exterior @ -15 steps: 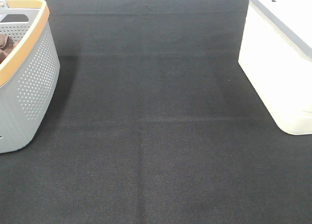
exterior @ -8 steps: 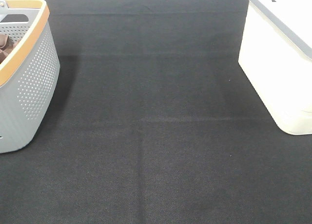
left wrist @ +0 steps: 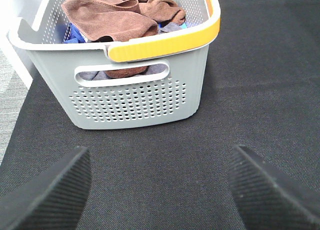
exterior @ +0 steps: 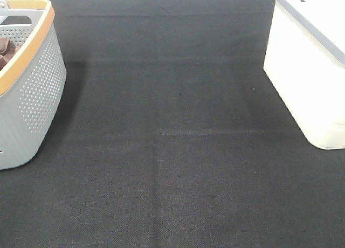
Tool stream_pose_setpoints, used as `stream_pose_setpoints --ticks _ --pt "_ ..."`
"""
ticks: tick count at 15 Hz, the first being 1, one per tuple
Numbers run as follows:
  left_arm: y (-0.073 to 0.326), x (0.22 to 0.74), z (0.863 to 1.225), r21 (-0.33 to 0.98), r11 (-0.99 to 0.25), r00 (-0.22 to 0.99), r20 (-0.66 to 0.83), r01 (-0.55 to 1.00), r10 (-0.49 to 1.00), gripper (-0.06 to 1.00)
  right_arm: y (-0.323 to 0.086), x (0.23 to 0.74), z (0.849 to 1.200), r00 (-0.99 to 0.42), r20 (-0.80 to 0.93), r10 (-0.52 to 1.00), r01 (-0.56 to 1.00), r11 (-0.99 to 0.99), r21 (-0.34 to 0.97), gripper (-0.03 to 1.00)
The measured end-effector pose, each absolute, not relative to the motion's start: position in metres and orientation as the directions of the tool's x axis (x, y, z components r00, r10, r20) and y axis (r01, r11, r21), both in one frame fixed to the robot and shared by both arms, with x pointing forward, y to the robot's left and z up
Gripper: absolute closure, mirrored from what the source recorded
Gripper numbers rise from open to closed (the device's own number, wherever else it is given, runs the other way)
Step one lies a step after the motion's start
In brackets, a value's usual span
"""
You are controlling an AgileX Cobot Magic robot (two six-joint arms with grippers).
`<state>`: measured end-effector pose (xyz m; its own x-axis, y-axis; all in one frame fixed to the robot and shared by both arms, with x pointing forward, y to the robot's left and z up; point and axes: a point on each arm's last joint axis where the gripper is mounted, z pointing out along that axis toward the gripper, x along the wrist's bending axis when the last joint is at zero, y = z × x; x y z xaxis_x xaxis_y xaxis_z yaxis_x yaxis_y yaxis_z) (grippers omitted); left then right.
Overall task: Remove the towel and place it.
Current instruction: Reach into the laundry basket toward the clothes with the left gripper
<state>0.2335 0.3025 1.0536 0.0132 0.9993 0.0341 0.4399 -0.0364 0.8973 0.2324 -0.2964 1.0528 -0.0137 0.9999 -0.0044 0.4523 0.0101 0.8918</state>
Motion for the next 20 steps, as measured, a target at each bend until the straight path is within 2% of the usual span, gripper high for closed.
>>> stream_pose_setpoints --ticks 20 --pt "0.3025 0.2336 1.0541 0.897 -0.036 0.013 0.034 0.44 0.999 0.21 -0.2964 0.2324 1.0528 -0.014 -0.004 1.0 0.452 0.01 0.892 0.19"
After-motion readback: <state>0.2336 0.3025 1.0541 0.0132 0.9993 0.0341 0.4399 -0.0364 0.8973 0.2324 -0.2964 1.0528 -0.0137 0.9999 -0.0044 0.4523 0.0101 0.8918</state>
